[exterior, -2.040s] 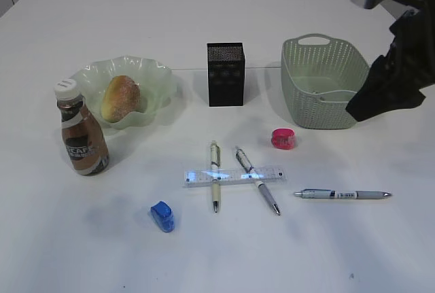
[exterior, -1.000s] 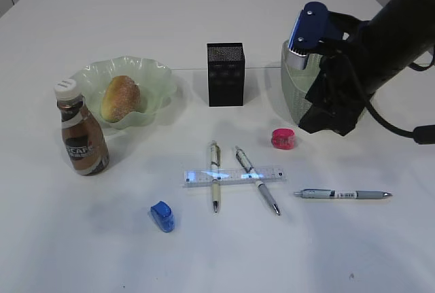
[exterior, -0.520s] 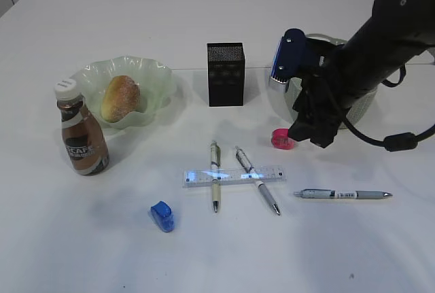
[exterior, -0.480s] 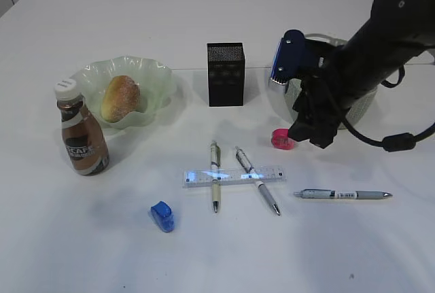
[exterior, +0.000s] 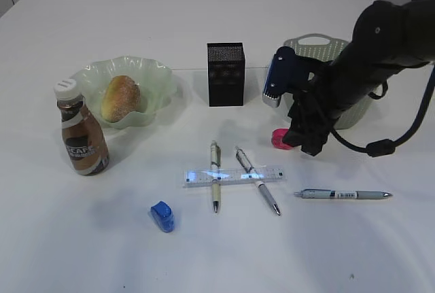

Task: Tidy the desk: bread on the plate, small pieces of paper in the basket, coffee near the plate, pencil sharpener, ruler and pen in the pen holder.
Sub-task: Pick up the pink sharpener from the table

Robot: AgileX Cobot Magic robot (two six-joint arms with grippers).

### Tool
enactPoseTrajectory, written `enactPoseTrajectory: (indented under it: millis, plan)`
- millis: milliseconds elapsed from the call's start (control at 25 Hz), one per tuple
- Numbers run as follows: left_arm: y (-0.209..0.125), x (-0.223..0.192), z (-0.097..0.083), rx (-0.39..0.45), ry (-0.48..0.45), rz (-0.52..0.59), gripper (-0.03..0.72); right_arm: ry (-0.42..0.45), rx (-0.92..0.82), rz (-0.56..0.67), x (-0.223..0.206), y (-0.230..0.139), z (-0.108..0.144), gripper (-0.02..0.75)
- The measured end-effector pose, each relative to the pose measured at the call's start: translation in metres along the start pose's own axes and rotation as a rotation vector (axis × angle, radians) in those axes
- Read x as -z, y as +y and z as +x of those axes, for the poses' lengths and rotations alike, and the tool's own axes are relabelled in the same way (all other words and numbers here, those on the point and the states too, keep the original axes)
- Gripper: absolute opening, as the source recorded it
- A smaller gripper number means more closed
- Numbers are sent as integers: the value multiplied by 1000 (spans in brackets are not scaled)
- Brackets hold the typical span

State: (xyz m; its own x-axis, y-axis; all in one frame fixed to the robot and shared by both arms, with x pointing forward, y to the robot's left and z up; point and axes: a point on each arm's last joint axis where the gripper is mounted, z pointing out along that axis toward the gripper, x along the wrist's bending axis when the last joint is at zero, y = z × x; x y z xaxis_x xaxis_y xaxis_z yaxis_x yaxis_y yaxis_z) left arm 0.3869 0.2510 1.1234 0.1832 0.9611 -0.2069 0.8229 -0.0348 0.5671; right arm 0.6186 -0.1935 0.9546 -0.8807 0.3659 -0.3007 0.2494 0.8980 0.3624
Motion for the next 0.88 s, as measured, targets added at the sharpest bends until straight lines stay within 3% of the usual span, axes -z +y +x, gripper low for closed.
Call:
enactPoseTrajectory:
  millis: [320,880]
  plan:
    - [1,0,0,-3,4,-14,539,-7,-2,0,-4,-1,-1,442]
    - [2,0,1,-9,13,-27,531,-97,-31,-48,-10,3,-9,442]
